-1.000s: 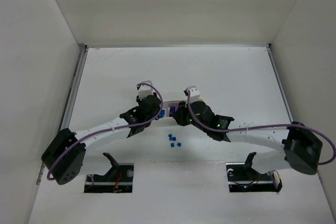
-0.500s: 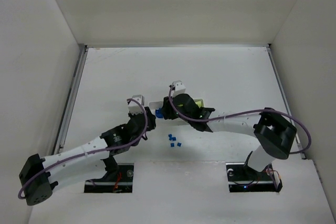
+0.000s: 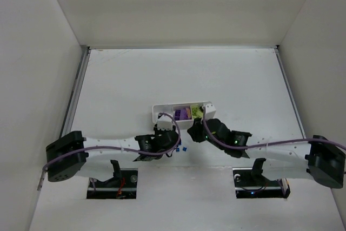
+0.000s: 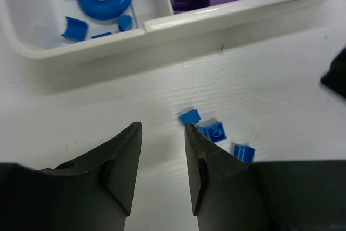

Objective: Sort the legos into containers by color

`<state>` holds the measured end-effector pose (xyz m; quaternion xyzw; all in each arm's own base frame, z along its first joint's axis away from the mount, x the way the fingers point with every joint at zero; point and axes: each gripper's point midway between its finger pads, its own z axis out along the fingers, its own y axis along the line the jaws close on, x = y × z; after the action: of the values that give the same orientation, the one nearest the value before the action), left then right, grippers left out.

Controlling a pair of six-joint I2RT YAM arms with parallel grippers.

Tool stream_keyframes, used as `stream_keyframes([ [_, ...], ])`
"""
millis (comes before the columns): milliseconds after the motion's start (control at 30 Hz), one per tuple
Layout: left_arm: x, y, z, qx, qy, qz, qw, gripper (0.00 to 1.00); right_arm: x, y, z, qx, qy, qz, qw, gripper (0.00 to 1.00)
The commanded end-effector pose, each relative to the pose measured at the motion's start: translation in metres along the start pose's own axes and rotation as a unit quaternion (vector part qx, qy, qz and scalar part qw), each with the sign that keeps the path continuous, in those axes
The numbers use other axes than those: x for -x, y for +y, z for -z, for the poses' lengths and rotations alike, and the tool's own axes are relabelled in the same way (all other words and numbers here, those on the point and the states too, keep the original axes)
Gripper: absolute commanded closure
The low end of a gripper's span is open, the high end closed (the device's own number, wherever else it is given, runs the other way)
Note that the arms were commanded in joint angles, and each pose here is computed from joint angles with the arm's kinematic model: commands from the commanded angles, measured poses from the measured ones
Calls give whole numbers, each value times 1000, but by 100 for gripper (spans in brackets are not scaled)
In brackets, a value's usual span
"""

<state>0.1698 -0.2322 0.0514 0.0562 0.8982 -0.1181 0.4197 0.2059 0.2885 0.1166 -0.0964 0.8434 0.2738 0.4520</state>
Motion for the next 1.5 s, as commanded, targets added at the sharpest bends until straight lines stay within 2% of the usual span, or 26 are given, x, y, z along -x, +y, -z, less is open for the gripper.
stream_keyframes([
  [0,20,-32,-4,-21,-28,39,999,65,-32,0,20,3,34,-5,999,70],
  [200,11,-38,-15,-25,-15,39,999,65,-85,14,36,31,107,41,993,60],
  [300,5,-37,-20,-17,-7,33,999,65,-96,19,35,33,118,58,991,57],
  [733,-8,-36,-32,6,11,22,1000,70,-90,20,42,46,102,38,993,57],
  [1000,-18,-30,-33,27,19,10,999,75,-92,20,37,43,100,42,993,53],
  [1200,-1,-25,-24,28,-6,27,999,82,-92,21,27,42,99,50,993,49],
  [1467,28,-6,-6,13,-36,86,996,84,-99,25,10,36,115,76,990,48],
])
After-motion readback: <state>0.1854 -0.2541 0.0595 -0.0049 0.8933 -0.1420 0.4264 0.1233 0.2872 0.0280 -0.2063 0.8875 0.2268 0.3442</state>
